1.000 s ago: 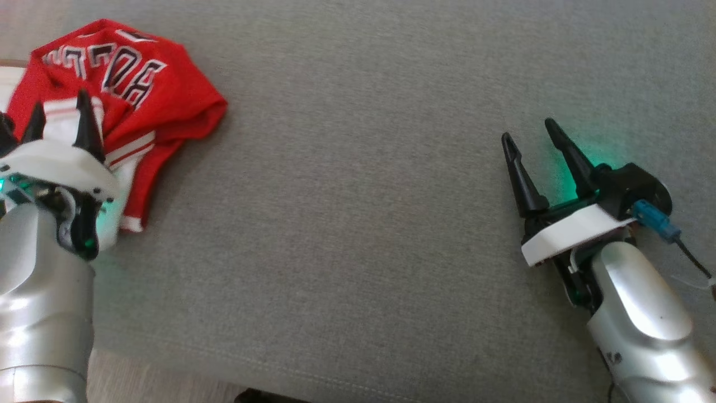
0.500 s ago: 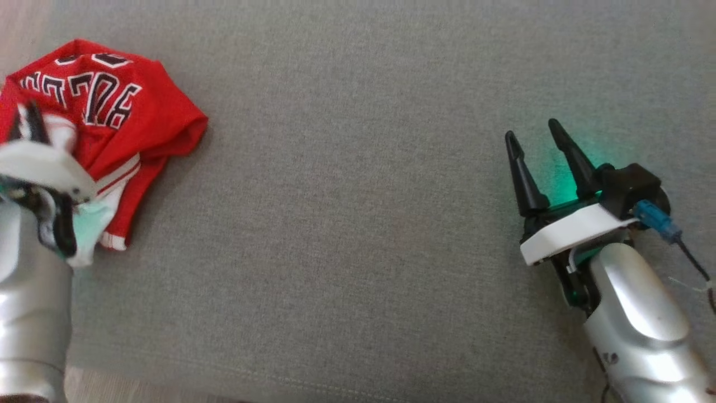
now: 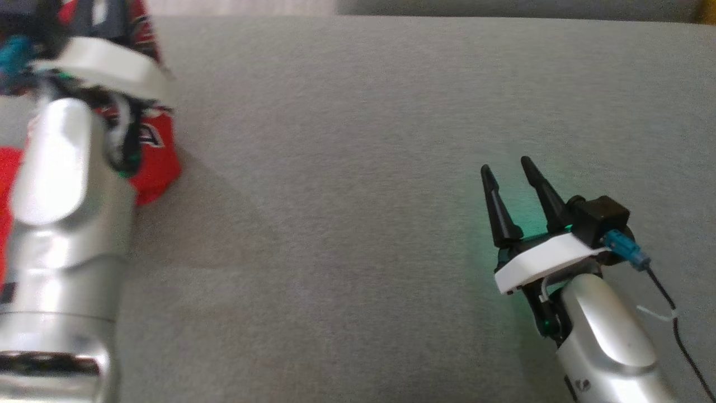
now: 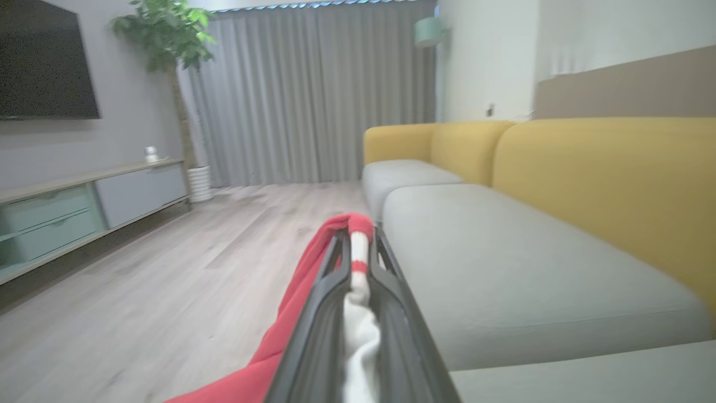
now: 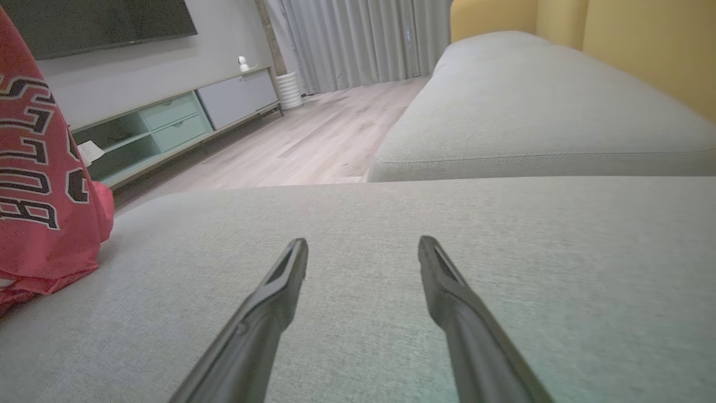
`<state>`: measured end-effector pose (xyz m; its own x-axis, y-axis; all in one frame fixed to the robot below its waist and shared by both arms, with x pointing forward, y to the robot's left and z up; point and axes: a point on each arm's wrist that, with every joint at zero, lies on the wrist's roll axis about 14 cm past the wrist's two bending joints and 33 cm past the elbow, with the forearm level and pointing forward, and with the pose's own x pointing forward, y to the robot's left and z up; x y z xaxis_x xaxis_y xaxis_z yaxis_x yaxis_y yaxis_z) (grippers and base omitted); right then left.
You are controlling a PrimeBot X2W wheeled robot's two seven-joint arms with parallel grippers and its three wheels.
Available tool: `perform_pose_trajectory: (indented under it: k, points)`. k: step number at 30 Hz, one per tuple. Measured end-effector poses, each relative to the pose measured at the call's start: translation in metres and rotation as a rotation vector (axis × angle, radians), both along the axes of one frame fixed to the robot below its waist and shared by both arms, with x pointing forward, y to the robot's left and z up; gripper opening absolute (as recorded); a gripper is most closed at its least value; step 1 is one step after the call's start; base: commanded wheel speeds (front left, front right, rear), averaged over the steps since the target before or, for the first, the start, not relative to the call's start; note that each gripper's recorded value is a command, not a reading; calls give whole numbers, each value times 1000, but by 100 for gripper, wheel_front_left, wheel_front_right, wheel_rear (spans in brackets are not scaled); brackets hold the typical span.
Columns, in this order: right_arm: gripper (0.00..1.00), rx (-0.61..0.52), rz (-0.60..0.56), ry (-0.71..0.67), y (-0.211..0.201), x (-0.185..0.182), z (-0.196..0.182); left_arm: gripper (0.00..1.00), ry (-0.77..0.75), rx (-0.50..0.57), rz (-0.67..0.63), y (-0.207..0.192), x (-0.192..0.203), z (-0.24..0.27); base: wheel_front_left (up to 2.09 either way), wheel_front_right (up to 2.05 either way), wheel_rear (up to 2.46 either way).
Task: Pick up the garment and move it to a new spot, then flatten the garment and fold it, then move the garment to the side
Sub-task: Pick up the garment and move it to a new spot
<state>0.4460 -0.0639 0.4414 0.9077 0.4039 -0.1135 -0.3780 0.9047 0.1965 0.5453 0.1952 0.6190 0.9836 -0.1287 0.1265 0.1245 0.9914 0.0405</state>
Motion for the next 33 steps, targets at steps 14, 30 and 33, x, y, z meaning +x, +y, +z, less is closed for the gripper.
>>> perform_pose_trajectory:
  k: [14, 30, 33]
  points:
    - [100, -8, -217, -44, -76, -33, 25, 0, -153, -228, -618, -248, -47, 74, 0, 0, 0]
    - [100, 14, -278, -38, -91, -45, 25, 100, 252, -154, -371, -189, -91, -135, 0, 0, 0]
    - [100, 17, -277, -46, -90, -46, 27, 100, 308, -140, -279, -157, -110, -163, 0, 0, 0]
